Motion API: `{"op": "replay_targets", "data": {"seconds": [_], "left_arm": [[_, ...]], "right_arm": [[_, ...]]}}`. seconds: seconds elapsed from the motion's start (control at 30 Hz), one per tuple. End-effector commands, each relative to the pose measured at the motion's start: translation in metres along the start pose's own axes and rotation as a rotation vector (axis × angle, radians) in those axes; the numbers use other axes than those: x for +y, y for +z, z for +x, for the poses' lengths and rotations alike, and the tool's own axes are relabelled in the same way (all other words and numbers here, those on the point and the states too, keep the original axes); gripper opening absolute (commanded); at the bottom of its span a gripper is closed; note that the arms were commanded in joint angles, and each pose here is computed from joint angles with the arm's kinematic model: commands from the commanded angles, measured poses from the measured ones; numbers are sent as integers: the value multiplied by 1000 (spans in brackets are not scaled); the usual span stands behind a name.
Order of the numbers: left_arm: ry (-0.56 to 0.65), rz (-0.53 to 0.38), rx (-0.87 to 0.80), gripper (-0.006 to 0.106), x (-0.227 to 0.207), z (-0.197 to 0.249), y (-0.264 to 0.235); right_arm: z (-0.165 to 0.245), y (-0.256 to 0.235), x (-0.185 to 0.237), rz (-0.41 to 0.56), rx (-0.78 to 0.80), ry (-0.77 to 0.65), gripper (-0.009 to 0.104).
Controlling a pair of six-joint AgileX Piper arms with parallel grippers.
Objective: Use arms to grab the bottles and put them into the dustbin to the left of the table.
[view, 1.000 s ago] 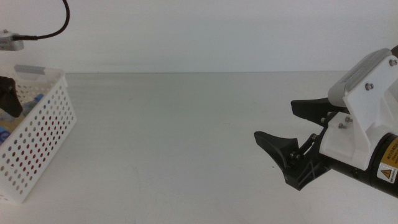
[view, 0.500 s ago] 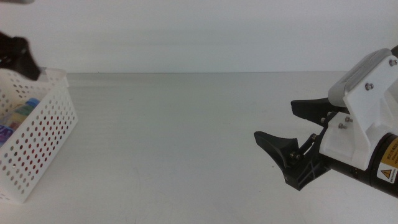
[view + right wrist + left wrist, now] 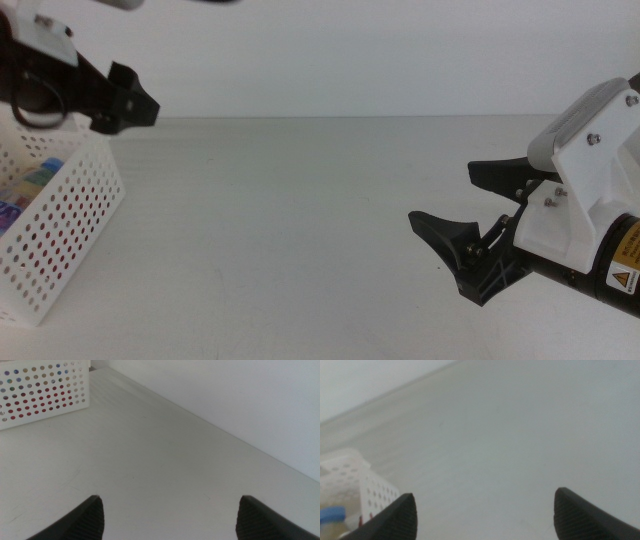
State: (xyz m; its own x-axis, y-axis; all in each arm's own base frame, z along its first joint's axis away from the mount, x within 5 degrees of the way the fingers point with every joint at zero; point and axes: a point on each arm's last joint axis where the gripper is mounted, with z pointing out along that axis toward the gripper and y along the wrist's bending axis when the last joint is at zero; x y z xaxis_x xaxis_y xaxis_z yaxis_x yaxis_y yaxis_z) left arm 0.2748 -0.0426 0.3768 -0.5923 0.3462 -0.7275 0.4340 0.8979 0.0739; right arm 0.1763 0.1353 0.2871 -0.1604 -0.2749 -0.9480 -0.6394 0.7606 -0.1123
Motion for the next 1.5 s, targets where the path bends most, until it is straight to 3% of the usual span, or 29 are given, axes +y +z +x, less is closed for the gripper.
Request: {"op": "replay_targets", "data": {"seconds": [0.0, 0.17, 0.33, 1.0, 1.47], "left_arm": [[-8, -37, -179, 90, -12, -5, -19], [-24, -50, -284, 90, -26, 15, -25], [-57, -39, -280, 90, -31, 28, -27], [-97, -62, -370, 90, -28, 21, -29], [-143, -172, -450, 90, -23, 25, -55]], "right_arm": [[-17, -5, -1, 0, -109, -20, 76], [-17, -5, -1, 0, -109, -20, 76], [-17, -5, -1, 0, -109, -20, 76], [-17, -5, -1, 0, -109, -20, 76], [-17, -5, -1, 0, -109, -22, 76]]}}
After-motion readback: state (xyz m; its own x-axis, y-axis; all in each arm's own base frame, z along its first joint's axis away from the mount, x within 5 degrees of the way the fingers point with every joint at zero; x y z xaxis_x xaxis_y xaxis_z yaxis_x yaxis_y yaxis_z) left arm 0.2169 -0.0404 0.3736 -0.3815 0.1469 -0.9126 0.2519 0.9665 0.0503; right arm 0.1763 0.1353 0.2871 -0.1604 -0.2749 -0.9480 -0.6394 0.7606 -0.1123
